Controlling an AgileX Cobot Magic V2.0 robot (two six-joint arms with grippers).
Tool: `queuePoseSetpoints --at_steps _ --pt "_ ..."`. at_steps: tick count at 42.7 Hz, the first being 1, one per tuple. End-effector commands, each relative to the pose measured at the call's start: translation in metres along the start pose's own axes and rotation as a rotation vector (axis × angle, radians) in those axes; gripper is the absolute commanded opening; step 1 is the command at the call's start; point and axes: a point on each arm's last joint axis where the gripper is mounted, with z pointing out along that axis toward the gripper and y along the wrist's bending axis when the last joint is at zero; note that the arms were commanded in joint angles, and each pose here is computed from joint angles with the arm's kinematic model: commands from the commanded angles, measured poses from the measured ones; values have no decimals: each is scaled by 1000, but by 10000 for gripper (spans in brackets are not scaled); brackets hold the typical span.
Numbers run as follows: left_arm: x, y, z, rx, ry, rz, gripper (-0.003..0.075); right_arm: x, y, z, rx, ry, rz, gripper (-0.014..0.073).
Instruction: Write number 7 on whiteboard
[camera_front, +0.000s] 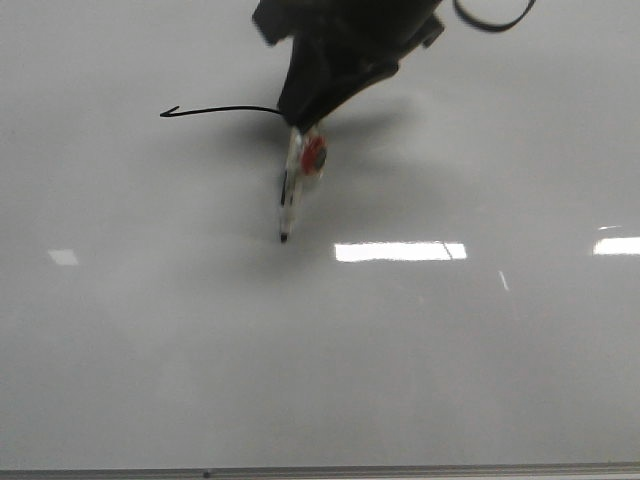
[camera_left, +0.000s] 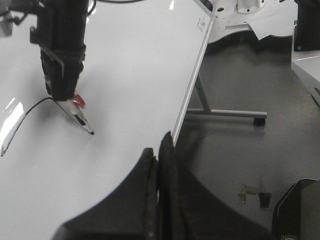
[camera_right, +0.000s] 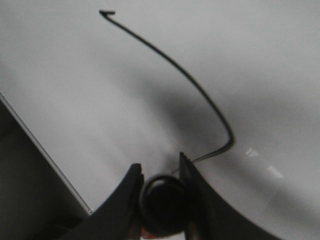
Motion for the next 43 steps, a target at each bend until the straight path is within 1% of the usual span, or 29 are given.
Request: queuePoseSetpoints --at_steps 1,4,7,11,15,20,26,29,31,33,35,36,39,41,43 --pt "-11 4 -4 -29 -79 -19 -20 -17 4 -8 45 -117 -59 -58" --pt "-11 4 -4 -29 -79 -19 -20 -19 9 -12 32 -118 -68 -58" --pt "-11 4 -4 -29 -79 -19 -20 -24 19 -34 10 -133 -88 -58" --pt "-12 5 -4 -34 -87 -19 -20 -29 38 -75 -44 -140 -132 -58" --pt "-13 5 -4 -36 -98 -22 -20 -28 61 -119 -118 -117 -200 -58" --pt "-18 7 -2 -49 -140 -31 -20 -29 79 -159 -187 -117 -257 -58" --pt "-28 14 21 -42 -128 -47 -18 -31 92 -186 -255 -160 -279 -58" --pt "-33 17 39 -31 -114 -63 15 -30 97 -191 -313 -171 -284 -58" --pt "-36 20 52 -25 -100 -71 84 -29 101 -193 -361 -170 -292 -58" --pt "-39 22 63 -29 -98 -74 179 -28 105 -194 -401 -169 -313 -58" --pt "-41 24 73 -32 -97 -79 303 -27 108 -195 -436 -169 -329 -58" --pt "-42 25 77 -31 -100 -87 399 -27 109 -196 -454 -169 -335 -58" --pt "-45 26 86 -28 -116 -116 558 -27 112 -197 -486 -179 -342 -58" --pt "-47 27 92 -24 -121 -132 617 -27 113 -198 -499 -182 -344 -58" --pt "-47 27 95 -19 -122 -145 627 -27 114 -198 -507 -186 -351 -58"
